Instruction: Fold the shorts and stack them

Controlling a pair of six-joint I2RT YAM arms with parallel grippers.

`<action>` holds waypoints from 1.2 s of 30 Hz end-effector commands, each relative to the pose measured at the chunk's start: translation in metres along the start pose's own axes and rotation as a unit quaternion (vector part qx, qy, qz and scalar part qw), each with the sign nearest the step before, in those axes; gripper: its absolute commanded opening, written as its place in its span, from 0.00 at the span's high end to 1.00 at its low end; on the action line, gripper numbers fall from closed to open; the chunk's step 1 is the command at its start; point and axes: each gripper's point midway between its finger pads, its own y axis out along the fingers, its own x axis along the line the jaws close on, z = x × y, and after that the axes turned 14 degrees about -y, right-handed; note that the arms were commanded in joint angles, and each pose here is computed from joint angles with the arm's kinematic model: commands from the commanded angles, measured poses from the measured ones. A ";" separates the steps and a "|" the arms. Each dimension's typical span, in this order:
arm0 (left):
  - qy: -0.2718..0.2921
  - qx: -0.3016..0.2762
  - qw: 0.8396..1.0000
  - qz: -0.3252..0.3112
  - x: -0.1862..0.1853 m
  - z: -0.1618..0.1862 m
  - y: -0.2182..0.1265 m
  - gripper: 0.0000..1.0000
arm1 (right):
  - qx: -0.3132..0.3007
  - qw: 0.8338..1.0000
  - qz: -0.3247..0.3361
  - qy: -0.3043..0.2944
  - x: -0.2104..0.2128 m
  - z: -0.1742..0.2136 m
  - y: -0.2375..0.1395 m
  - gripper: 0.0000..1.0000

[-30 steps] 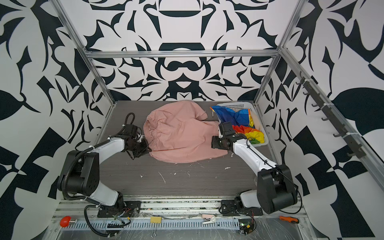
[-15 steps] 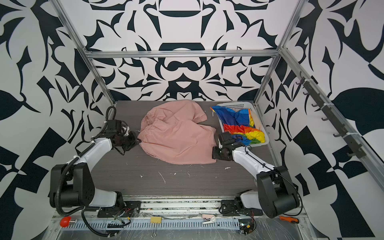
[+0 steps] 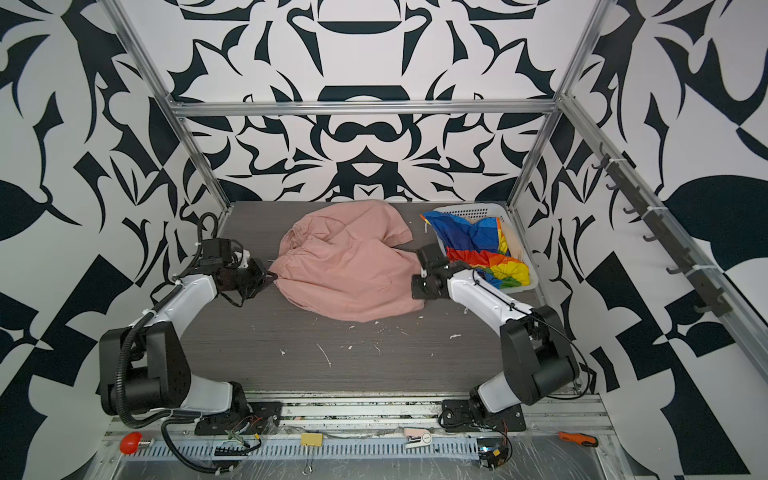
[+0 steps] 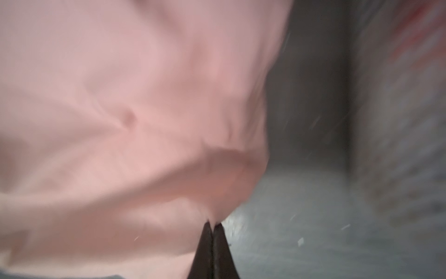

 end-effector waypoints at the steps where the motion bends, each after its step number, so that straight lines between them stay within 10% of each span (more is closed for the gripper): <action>1: -0.017 -0.036 0.998 0.057 -0.024 -0.024 -0.027 1.00 | -0.082 0.996 0.047 -0.002 -0.033 -0.056 -0.055 1.00; 6: -0.034 -0.058 0.996 0.059 -0.002 -0.024 -0.030 1.00 | -0.050 0.998 0.042 0.008 -0.042 -0.040 -0.037 0.97; 14: -0.058 -0.019 0.997 0.043 0.038 0.001 -0.005 1.00 | 0.025 0.999 -0.017 0.030 -0.017 0.034 0.004 0.50; 24: -0.055 -0.022 0.998 0.032 0.054 0.012 -0.004 1.00 | 0.070 0.995 -0.063 0.025 0.027 0.098 0.032 0.41; 29: -0.059 -0.019 0.997 0.044 0.054 0.021 -0.010 1.00 | 0.079 0.995 -0.062 0.025 0.028 0.101 0.045 0.50; 33: -0.066 -0.006 0.997 0.046 0.059 0.034 -0.012 1.00 | 0.087 0.995 -0.043 0.008 0.022 0.096 0.046 0.93; 36: -0.068 0.012 0.996 0.049 0.064 0.050 -0.016 1.00 | 0.064 0.998 -0.011 0.001 0.008 0.092 0.028 1.00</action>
